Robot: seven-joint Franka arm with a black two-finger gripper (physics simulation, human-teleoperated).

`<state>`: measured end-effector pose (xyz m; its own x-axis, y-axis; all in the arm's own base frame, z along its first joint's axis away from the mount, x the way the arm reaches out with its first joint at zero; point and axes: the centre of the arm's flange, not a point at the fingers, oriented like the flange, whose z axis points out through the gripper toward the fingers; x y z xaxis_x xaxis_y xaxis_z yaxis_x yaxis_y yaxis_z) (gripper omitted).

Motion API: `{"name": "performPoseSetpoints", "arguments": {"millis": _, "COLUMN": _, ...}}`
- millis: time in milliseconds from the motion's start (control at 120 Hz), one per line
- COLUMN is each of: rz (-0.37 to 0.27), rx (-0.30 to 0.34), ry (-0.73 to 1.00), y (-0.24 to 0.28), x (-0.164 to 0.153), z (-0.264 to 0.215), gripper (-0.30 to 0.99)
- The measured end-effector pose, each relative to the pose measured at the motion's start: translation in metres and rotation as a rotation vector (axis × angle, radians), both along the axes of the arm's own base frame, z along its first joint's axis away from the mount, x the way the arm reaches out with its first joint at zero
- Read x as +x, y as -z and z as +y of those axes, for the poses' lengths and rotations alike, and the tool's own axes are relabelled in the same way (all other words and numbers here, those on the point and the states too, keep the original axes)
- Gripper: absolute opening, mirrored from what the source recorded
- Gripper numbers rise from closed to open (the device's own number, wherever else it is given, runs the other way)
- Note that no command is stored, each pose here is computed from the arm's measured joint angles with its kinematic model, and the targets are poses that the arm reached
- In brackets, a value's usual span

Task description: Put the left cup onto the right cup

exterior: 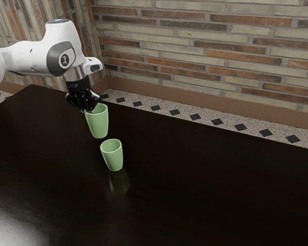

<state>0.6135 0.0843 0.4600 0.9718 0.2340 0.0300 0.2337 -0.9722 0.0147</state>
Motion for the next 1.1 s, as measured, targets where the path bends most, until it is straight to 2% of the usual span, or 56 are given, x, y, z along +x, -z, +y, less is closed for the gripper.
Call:
{"name": "performPoseSetpoints", "arguments": {"millis": 275, "rz": 0.031, "rx": -0.015, "ry": -0.050, "y": -0.008, "x": -0.020, "z": -0.024, "gripper": -0.09}}
{"name": "performPoseSetpoints", "arguments": {"millis": 733, "rz": 0.055, "rx": -0.026, "ry": -0.164, "y": -0.007, "x": -0.032, "z": -0.042, "gripper": -0.09}}
{"name": "performPoseSetpoints", "arguments": {"millis": 1100, "rz": 0.024, "rx": -0.026, "ry": -0.248, "y": 0.001, "x": -0.022, "z": -0.039, "gripper": -0.09}}
